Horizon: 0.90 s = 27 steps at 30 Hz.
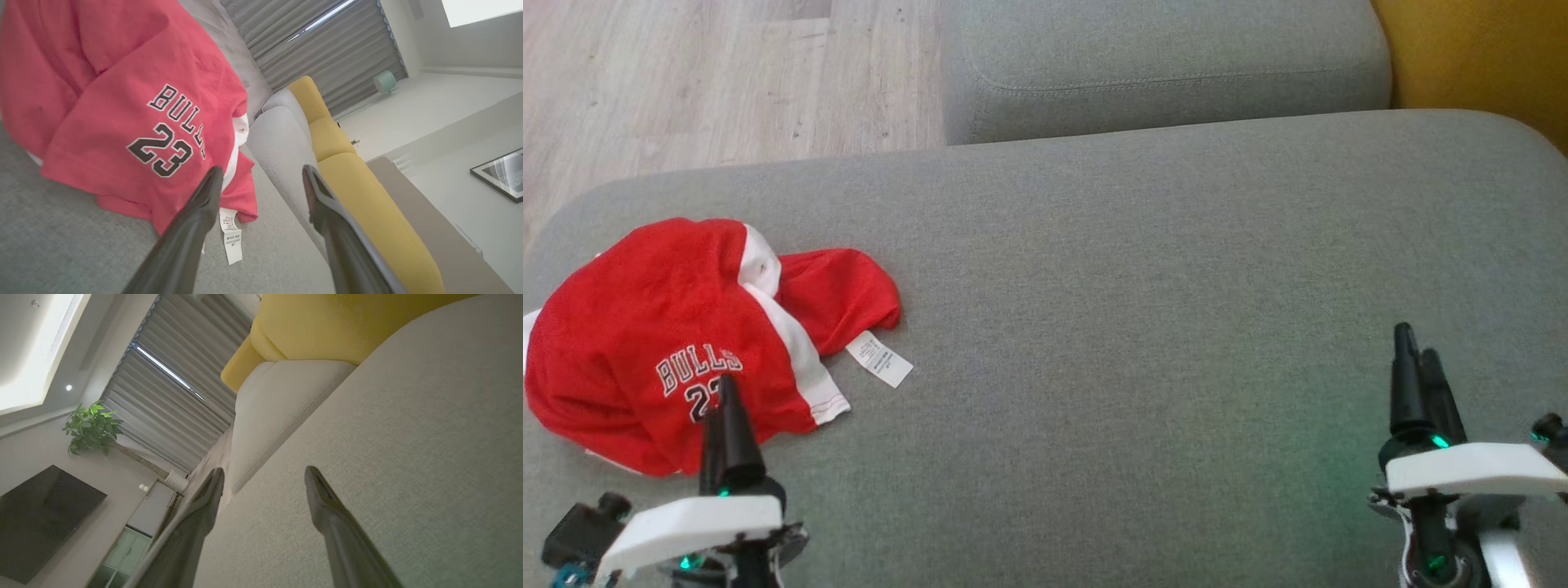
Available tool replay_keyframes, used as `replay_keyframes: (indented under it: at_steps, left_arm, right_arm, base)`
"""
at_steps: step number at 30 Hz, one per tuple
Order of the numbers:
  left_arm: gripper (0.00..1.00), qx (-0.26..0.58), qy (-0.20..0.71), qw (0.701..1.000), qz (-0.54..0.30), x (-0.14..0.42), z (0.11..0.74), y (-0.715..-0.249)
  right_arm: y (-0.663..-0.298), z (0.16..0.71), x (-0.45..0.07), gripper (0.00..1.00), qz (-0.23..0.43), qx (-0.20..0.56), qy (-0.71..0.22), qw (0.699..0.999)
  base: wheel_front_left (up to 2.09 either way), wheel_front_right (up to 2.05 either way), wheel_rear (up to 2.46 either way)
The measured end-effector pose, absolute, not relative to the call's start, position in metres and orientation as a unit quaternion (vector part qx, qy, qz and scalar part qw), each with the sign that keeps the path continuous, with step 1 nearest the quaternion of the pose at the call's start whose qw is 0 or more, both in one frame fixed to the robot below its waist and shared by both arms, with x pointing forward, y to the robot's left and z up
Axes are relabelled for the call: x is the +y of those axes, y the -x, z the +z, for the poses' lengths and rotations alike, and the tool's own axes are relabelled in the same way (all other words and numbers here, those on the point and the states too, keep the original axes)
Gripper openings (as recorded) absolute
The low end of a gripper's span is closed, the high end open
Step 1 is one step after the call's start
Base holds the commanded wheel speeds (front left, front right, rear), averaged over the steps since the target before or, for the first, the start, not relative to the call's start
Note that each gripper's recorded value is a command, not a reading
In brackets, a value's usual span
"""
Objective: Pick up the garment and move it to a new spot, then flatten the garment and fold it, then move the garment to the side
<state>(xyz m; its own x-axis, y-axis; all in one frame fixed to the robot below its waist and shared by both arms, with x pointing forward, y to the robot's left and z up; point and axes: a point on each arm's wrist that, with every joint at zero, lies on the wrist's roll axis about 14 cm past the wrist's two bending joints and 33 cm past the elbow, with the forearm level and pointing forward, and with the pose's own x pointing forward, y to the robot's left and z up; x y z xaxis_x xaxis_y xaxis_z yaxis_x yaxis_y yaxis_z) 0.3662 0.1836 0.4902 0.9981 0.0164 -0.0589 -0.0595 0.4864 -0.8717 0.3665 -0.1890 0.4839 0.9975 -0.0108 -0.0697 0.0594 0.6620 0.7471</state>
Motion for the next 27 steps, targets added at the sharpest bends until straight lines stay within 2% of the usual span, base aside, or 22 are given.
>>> replay_keyframes:
  at_steps: [12, 27]
  left_arm:
    - [1.0, 0.016, 0.403, 0.915, -0.017, 0.16, 0.502, -0.369]
    - [1.0, 0.0, 0.298, 0.953, -0.06, 0.136, 0.513, -0.369]
  right_arm:
    - [-0.368, 0.489, -0.172, 1.0, 0.013, 0.029, -0.31, 0.95]
    - [-0.367, 0.499, -0.159, 1.0, 0.042, 0.01, -0.211, 0.977]
  base:
    - [0.0, 0.0, 0.0]
    - [0.0, 0.0, 0.0]
